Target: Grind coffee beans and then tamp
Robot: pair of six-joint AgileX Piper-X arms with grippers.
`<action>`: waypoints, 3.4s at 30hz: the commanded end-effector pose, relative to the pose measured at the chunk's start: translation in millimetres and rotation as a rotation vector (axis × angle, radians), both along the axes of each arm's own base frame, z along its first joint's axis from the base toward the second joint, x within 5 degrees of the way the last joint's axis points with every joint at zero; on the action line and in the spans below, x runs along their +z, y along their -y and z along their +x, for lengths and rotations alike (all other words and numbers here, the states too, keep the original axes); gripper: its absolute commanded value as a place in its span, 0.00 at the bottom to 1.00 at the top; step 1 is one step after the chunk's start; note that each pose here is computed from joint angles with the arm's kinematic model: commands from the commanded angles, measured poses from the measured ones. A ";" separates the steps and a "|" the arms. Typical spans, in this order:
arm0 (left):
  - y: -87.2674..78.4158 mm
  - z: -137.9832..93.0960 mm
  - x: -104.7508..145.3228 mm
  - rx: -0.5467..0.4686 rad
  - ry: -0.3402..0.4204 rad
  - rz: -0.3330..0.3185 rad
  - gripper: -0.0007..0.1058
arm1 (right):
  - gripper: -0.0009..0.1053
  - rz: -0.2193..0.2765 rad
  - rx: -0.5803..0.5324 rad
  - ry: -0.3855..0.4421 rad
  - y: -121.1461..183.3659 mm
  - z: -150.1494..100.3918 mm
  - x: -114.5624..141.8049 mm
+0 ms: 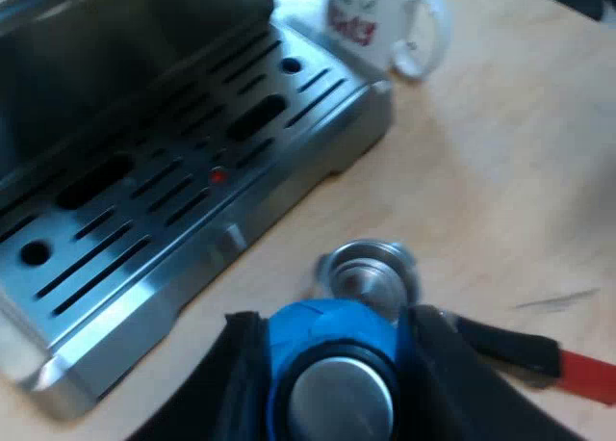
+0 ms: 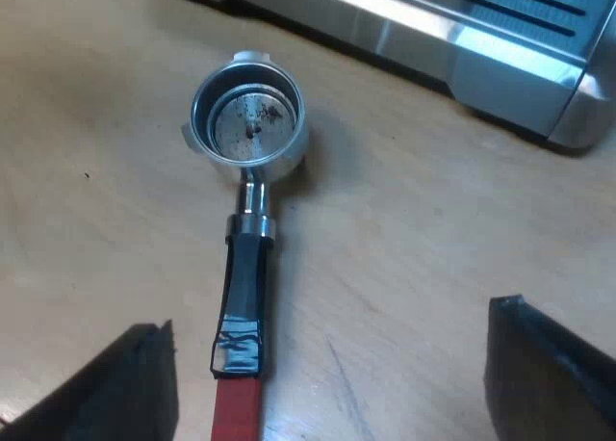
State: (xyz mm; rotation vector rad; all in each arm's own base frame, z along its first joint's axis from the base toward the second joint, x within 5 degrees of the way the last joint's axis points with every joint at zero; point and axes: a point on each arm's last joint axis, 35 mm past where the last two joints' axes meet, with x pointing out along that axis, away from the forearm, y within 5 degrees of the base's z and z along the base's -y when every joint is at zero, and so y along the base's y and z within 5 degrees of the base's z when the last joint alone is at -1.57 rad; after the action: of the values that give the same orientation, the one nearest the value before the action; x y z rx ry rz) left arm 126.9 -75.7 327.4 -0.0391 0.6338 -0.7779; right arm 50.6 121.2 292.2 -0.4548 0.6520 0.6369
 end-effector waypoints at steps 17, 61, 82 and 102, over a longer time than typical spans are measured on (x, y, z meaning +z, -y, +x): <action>53.7 9.0 5.9 -0.235 -0.001 0.075 0.01 | 0.65 0.018 -0.007 0.014 -0.2 0.7 2.5; 143.1 61.9 -61.0 -0.332 -0.071 0.314 0.01 | 0.65 0.019 -0.007 0.014 -0.3 0.7 2.3; 146.8 64.8 -61.8 -0.338 -0.057 0.292 0.01 | 0.65 0.060 -0.036 0.062 -9.2 4.6 -54.1; 147.3 66.4 -60.8 -0.325 -0.026 0.302 0.01 | 0.65 0.074 -0.036 0.075 -10.5 5.1 -57.1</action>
State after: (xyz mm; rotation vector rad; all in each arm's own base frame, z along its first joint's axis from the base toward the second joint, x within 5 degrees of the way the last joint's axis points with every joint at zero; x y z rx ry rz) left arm 193.5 -221.9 262.5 0.3253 0.8112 -0.9979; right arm 55.2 132.2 234.2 -0.3898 0.5719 0.6112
